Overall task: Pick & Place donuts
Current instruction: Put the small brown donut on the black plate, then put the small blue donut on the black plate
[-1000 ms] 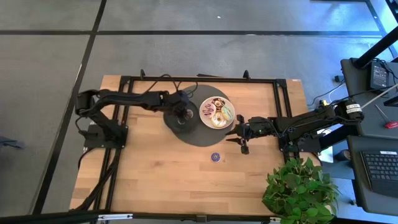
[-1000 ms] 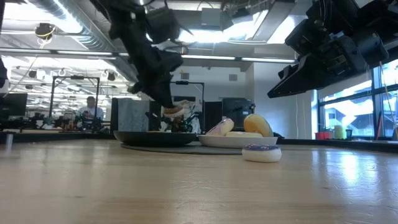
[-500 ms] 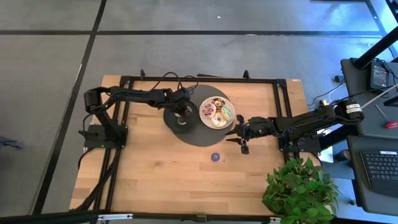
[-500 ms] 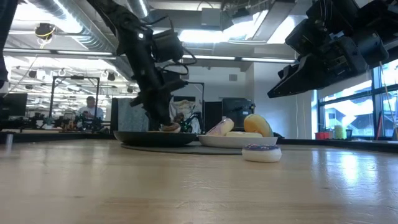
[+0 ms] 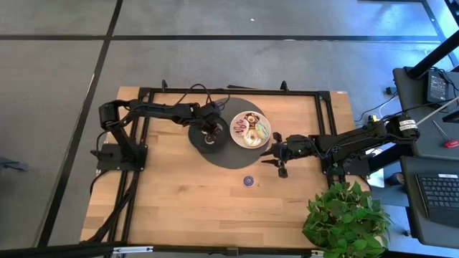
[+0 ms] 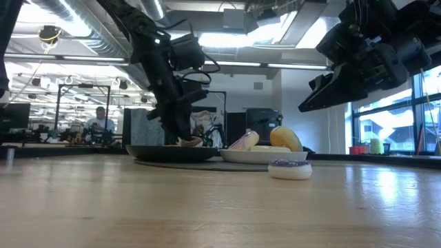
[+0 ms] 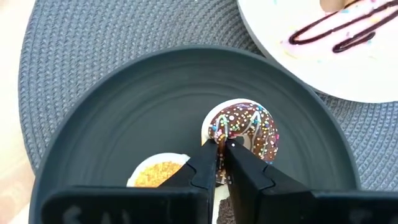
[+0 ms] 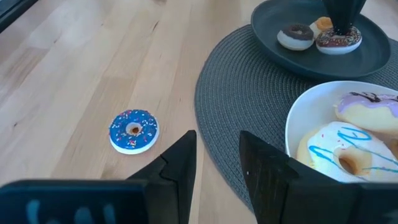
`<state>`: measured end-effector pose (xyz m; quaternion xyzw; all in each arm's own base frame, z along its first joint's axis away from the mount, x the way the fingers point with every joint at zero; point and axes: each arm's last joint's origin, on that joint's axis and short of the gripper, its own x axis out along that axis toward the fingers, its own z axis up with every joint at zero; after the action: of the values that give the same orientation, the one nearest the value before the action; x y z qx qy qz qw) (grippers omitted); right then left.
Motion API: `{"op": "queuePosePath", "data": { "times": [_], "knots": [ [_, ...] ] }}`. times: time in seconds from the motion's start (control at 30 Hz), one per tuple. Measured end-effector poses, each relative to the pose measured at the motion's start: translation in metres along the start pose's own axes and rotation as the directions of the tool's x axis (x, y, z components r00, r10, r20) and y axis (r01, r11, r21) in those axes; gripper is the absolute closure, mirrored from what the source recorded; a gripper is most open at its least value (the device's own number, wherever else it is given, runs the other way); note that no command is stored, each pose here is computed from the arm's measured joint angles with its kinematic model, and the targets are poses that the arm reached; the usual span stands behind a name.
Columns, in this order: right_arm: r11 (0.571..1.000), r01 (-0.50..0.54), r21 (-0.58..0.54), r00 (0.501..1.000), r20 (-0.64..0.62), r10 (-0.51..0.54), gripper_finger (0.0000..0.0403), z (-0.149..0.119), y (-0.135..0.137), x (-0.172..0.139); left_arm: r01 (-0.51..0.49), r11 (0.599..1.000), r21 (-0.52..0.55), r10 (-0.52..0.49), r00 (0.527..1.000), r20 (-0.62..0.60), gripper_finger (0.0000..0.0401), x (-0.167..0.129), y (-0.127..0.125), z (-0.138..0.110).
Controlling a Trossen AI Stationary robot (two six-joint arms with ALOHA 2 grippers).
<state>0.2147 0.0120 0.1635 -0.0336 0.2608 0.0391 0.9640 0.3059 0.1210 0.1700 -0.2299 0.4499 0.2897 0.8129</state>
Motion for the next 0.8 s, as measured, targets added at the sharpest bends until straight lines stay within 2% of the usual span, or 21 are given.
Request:
{"op": "queuePosePath", "data": {
  "times": [0.3,0.67,0.8],
  "knots": [
    [1.000,0.000,0.000,1.000,0.000,0.000,0.0279,0.000,0.000,0.000,-0.007,1.000,0.008,0.007,1.000,-0.018,0.0361,0.000,0.001,-0.002],
    [1.000,0.000,0.000,1.000,0.000,0.000,0.0279,0.000,0.000,0.000,-0.013,1.000,-0.005,0.013,1.000,-0.027,0.0309,0.000,0.001,-0.003],
    [1.000,0.000,0.000,1.000,0.000,0.000,0.0279,0.000,0.000,0.000,0.000,0.999,0.043,0.000,1.000,0.001,0.0293,-0.011,-0.002,0.005]
  ]
}}
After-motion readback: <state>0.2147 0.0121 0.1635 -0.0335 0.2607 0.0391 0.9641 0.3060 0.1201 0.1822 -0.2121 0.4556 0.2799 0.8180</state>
